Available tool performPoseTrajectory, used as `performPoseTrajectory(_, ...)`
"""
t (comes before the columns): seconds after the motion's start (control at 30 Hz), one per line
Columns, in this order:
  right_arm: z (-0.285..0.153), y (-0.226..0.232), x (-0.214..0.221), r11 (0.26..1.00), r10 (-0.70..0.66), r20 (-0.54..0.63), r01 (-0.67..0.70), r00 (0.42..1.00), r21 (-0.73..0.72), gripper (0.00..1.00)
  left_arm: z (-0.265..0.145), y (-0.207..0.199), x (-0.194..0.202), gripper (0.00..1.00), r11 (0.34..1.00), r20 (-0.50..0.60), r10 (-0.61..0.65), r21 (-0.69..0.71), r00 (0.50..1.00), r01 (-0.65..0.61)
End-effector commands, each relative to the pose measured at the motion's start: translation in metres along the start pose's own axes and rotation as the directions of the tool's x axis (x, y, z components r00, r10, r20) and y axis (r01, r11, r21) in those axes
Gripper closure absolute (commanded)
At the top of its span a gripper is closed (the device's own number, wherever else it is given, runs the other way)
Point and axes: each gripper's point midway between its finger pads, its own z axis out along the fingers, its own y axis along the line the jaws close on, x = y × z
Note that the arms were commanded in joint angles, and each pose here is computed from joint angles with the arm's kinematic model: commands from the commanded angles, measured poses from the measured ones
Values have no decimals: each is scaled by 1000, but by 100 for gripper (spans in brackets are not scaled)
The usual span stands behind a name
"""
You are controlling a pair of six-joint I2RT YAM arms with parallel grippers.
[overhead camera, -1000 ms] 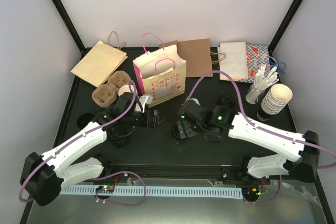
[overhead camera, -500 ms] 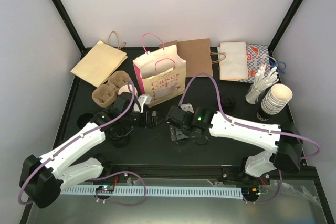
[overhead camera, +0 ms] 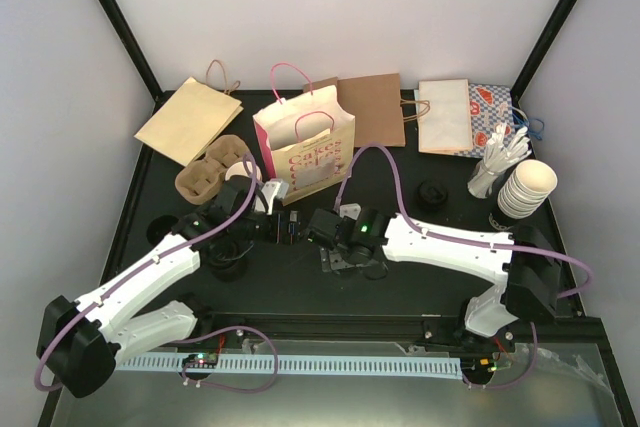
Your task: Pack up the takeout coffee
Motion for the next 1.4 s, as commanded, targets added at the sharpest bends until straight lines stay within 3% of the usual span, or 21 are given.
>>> performPoseTrajectory(0.0,-8,0,-9,1000,19,40,-20,999,18,12,0,-5,-4,2,999,16,27,33,1000,-28)
performPoseTrajectory(1.07,12,6,-10,999,8,20,-9,1000,47,15,2,3,8,2,999,-4,2,32,1000,-2)
performPoseTrajectory(1.37,13,8,-10,999,-24,8,24,1000,42,22,2,4,9,2,1000,-5,2,31,1000,-2)
